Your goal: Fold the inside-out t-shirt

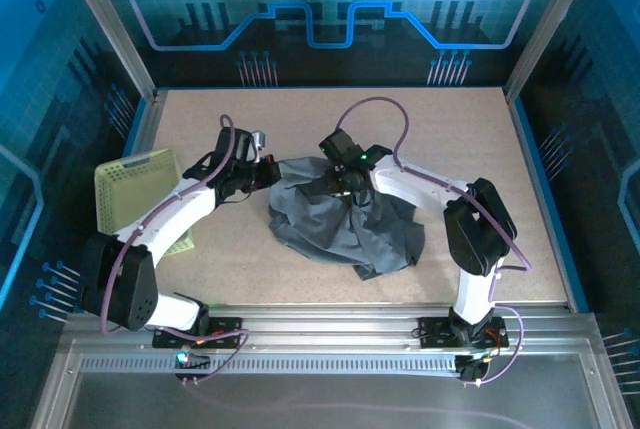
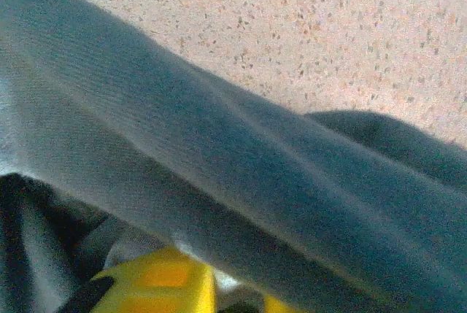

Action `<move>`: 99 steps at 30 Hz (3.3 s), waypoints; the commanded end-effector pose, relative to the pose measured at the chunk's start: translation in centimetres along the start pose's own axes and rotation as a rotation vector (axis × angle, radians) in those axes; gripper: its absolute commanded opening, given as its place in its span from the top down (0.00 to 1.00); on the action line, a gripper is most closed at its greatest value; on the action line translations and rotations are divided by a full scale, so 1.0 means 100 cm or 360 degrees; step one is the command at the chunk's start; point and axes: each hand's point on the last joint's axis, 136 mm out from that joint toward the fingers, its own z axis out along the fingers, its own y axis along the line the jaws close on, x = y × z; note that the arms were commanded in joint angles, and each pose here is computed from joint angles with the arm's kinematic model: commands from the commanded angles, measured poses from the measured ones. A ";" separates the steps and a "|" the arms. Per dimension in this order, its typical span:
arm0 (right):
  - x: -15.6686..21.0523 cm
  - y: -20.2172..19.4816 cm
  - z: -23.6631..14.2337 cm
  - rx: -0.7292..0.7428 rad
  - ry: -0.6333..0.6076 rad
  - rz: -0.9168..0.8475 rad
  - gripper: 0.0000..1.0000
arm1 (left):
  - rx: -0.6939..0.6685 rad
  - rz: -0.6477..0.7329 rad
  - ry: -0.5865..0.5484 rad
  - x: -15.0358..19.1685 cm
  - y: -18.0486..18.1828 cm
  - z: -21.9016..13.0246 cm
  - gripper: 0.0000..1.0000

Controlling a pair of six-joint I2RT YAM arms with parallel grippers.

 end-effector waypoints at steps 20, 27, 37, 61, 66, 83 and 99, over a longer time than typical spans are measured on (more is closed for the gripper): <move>-0.019 0.038 -0.184 -0.0654 -0.0221 0.0021 1.00 | -0.0360 0.0449 -0.0096 -0.036 -0.013 -0.012 0.56; -0.035 0.046 -0.184 -0.0681 -0.0257 0.0077 1.00 | 0.0210 0.0687 -0.0614 -0.001 -0.095 -0.102 0.24; -0.041 0.066 -0.205 -0.0809 -0.0283 0.0079 1.00 | 0.0783 0.0977 -0.0349 0.076 -0.167 -0.066 0.35; -0.041 0.023 -0.178 -0.0475 -0.0321 0.0075 0.90 | 0.0774 0.0827 -0.0390 0.059 -0.178 -0.060 1.00; -0.026 0.003 -0.169 -0.0378 -0.0398 -0.0058 0.60 | 0.0911 0.0681 -0.0411 0.048 -0.180 -0.082 1.00; 0.031 -0.001 -0.076 -0.0287 -0.0291 -0.0094 0.50 | 0.1334 0.0373 -0.0362 0.020 -0.181 -0.114 1.00; 0.039 -0.003 -0.108 -0.0547 -0.0548 -0.0463 1.00 | 0.1211 0.0158 -0.0454 -0.015 -0.139 -0.133 1.00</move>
